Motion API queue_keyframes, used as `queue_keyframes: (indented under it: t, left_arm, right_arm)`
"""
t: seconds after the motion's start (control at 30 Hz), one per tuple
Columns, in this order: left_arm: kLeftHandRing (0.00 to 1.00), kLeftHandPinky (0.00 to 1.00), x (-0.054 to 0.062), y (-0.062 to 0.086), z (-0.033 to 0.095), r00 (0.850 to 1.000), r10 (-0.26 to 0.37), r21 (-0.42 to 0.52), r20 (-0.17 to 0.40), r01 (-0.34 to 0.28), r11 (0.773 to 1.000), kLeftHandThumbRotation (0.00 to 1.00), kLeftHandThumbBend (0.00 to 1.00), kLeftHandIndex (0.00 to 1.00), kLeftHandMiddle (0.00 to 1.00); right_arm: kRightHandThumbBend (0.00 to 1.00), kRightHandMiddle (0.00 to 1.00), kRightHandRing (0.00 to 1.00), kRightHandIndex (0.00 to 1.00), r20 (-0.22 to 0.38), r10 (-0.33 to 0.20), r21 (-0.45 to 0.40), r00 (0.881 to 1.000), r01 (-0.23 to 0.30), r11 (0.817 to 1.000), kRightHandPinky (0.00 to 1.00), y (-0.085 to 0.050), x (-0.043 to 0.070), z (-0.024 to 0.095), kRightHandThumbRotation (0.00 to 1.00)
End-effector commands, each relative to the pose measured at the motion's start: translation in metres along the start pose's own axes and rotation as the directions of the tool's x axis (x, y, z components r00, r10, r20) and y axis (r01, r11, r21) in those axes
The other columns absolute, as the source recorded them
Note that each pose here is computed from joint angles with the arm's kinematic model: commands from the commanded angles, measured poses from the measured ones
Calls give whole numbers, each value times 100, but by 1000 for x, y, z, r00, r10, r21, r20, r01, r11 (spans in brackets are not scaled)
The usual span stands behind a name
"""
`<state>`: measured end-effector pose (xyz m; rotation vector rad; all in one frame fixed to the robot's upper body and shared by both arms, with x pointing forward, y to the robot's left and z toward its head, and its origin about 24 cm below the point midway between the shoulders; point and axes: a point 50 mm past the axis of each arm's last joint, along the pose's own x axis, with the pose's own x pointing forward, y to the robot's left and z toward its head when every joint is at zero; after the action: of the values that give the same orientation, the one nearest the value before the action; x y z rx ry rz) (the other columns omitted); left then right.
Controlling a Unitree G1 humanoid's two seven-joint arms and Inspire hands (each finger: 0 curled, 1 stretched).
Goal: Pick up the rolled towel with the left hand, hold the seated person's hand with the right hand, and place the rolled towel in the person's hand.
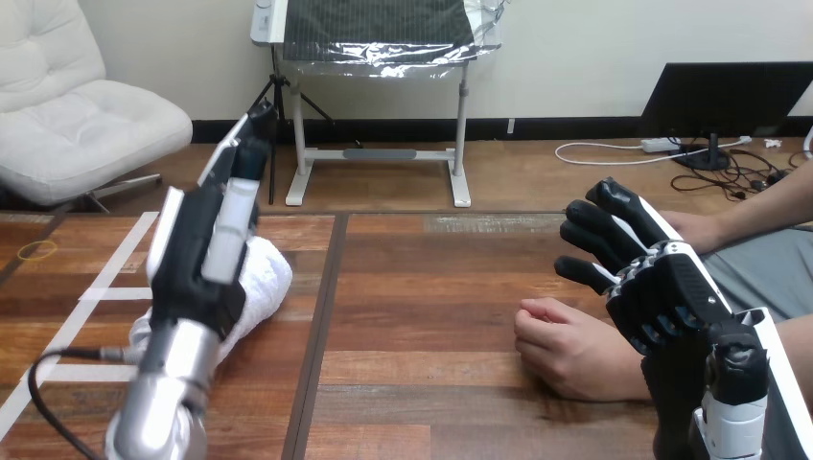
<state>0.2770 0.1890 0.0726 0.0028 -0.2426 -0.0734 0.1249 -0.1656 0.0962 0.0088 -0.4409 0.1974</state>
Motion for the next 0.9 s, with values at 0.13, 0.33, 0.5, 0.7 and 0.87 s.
queue_keyframes:
  t: [0.13,0.33,0.5,0.7,0.87]
  left_arm:
    - [98,100,35,7,4,1000,-5,89,15,4,996,78,49,89,94]
    - [98,100,45,9,0,1000,10,181,-10,-8,983,77,52,89,94]
    - [97,100,53,8,-1,1000,10,235,-17,-5,972,76,59,88,93]
    - [97,99,61,9,-5,999,4,282,-35,6,959,73,59,89,94]
    - [95,94,67,9,-6,999,-6,336,-44,21,942,72,57,89,94]
  right_arm:
    - [74,87,88,89,90,11,-9,996,-10,1000,82,-1,12,8,100]
    - [74,87,87,89,92,12,-7,996,-12,1000,81,-2,13,7,100]
    - [75,87,87,89,84,11,-6,996,-10,1000,81,-2,13,7,100]
    - [76,87,87,89,83,14,-13,996,-13,1000,81,-2,13,7,100]
    - [76,87,87,89,82,14,-14,997,-13,1000,81,-2,14,8,100]
